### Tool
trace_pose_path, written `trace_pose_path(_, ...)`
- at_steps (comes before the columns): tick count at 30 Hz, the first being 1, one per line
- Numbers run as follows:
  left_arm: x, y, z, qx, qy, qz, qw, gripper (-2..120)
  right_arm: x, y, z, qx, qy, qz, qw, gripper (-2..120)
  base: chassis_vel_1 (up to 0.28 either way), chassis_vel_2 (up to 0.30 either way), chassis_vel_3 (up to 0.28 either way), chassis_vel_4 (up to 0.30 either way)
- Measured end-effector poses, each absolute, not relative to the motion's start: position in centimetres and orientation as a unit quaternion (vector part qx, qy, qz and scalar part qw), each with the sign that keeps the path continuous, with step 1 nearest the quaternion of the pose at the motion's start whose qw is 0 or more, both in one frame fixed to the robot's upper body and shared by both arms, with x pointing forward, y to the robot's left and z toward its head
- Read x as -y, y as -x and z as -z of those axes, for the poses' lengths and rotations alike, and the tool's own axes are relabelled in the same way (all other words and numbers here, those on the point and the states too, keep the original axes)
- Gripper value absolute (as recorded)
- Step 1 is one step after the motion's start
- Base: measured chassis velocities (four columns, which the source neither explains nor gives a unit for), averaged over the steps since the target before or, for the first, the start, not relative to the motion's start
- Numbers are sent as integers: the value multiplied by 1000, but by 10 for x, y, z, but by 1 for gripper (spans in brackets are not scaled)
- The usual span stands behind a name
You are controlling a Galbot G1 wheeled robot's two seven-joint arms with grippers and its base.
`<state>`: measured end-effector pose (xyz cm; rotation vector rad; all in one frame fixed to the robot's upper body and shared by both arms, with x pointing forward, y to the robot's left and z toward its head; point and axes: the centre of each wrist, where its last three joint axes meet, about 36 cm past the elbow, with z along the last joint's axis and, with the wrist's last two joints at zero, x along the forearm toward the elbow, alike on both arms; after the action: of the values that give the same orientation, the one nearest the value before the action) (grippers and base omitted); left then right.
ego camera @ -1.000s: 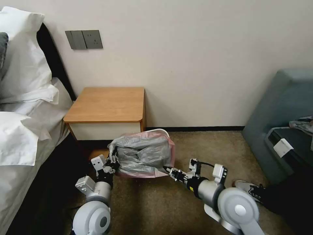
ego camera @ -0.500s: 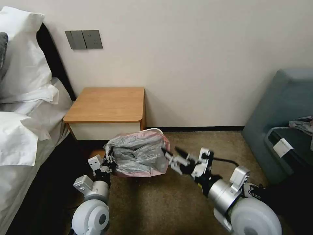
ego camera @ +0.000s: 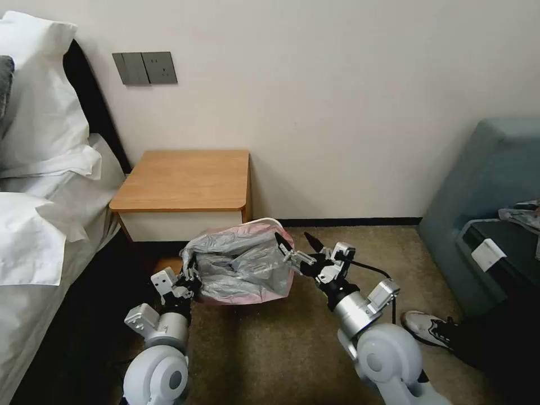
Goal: Pick up the garbage bag from the table and place it over the trash can.
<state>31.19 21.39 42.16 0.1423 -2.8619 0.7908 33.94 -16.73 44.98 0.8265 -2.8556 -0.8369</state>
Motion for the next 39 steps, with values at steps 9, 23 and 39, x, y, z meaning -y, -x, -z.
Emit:
trace_pose_path(9,-213,-314,-424,955,-48,-279,90,6,161,-344,-441,924,-270,271,23,63,0,0,0,0)
trace_pose_path(23,-214,-316,-422,953,-48,-284,98,6,160,-341,-443,922,-276,270,27,14,0,0,0,0)
trace_pose_path(39,-212,-312,-421,954,-37,-281,96,6,166,-356,-454,924,-272,269,16,0,0,0,0,0)
